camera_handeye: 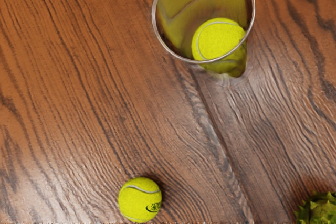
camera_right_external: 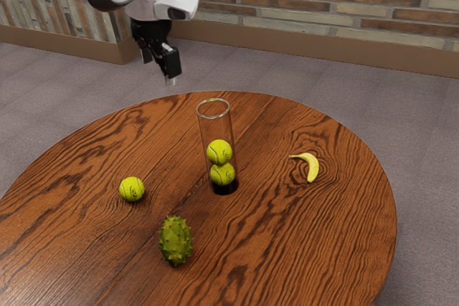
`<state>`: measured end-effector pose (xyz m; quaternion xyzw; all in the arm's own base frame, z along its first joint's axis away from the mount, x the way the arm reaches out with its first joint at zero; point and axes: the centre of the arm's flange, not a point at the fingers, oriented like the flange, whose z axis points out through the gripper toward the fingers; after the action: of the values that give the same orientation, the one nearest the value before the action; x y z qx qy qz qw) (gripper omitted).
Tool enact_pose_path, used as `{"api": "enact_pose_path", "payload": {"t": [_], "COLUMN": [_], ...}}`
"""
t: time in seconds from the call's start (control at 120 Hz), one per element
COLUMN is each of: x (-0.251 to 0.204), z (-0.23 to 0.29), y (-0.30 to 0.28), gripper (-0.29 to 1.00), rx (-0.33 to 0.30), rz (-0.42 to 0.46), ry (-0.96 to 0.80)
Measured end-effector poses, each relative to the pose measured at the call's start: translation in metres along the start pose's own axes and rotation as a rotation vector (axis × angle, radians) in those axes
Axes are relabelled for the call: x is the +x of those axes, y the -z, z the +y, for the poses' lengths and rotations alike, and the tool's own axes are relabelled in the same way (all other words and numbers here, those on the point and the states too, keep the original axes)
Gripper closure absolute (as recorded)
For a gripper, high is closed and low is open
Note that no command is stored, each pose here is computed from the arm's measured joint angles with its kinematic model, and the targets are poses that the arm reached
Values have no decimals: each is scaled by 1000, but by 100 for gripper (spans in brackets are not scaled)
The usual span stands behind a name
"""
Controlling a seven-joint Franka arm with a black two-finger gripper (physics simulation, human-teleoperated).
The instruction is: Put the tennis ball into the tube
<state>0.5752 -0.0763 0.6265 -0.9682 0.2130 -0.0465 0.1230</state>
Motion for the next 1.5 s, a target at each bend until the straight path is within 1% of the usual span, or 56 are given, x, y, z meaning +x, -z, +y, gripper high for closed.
{"api": "enact_pose_path", "payload": {"t": [0.05,0.1,0.233,0.3,0.358,0.442,0.508,0.617,0.717,0.8,0.925,1.033,1.258,1.342,1.5], "x": [1,-5,-31,-44,-56,-69,-79,-78,-79,-70,-75,-73,-73,-72,-70], "z": [-4,-8,-13,-13,-15,-27,-31,-36,-58,-69,-86,-91,-89,-89,-87], "y": [-12,-29,-98,-141,-179,-225,-257,-294,-326,-348,-382,-393,-396,-398,-412], "gripper": [0,0,0,0,0,0,0,0,0,0,0,0,25,30,33], "rx": [-10,-14,-44,-79,-125,-197,-231,-255,-268,-281,-297,-299,-307,-310,-318], "rz": [-18,-55,-200,-281,-346,-388,-390,-346,-315,-290,-296,-287,-279,-279,-274], "ry": [-6,-6,-9,-17,-14,14,33,60,112,132,177,191,208,212,220]}}
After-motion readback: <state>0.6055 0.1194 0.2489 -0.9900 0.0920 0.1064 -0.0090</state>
